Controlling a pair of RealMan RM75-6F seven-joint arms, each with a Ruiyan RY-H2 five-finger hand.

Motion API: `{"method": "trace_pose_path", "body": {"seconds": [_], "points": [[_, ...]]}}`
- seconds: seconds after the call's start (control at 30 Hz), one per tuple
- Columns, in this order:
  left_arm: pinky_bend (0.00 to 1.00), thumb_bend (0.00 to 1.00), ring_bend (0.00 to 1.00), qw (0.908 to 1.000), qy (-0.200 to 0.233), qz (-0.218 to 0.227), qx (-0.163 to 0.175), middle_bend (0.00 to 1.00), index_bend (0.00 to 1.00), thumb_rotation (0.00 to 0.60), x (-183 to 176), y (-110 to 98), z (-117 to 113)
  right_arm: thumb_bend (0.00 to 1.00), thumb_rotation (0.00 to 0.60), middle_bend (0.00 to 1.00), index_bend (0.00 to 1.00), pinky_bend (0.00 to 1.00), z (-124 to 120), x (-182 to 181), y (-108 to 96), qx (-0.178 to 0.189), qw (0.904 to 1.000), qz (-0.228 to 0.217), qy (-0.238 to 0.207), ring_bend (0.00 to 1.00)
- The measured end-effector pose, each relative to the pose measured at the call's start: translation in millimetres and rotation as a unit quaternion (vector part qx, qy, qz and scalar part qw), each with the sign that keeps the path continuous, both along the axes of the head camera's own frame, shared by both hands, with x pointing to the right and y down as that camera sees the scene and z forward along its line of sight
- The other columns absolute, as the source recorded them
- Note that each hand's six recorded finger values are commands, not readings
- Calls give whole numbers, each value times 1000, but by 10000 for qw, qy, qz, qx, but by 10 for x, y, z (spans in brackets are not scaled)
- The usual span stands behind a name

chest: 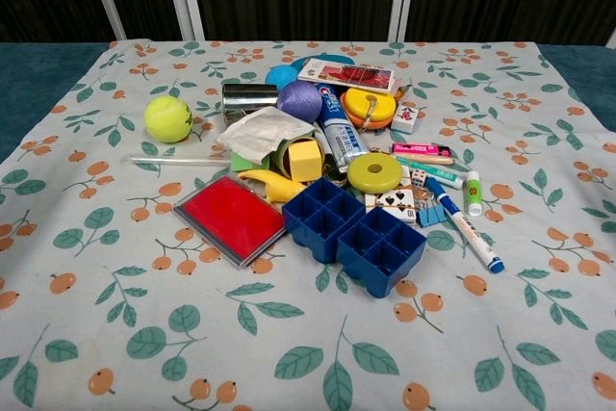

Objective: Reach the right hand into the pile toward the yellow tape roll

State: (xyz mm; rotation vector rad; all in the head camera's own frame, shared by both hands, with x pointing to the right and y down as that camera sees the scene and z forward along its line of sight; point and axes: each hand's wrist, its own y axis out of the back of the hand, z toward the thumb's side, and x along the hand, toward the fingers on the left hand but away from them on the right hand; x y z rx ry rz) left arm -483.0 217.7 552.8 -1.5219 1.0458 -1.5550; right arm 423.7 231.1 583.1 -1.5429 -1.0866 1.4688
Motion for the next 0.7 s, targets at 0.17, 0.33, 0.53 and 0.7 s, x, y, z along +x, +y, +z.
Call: {"method": "trace_pose_path", "body": {"seconds": [0.17,0.33,0.53,0.7], "points": [[38,515,0,10000,-1,2,8,0,74,600,1,3,-4,181,600,129,152,207,-10,3,-5,4,10000,18,-35,136],[38,515,0,10000,-4,0,0,0,74,600,-1,5,-1,180,600,129,153,206,0,5,-1,-24,10000,29,-47,136],[38,515,0,10000,-12,-2,-3,0,74,600,-4,3,3,180,600,129,151,206,6,3,-1,-35,10000,25,-66,136],[38,515,0,10000,-5,-11,2,0,74,600,-5,-6,3,181,600,129,151,206,28,-15,9,-90,9999,4,-132,136]]}}
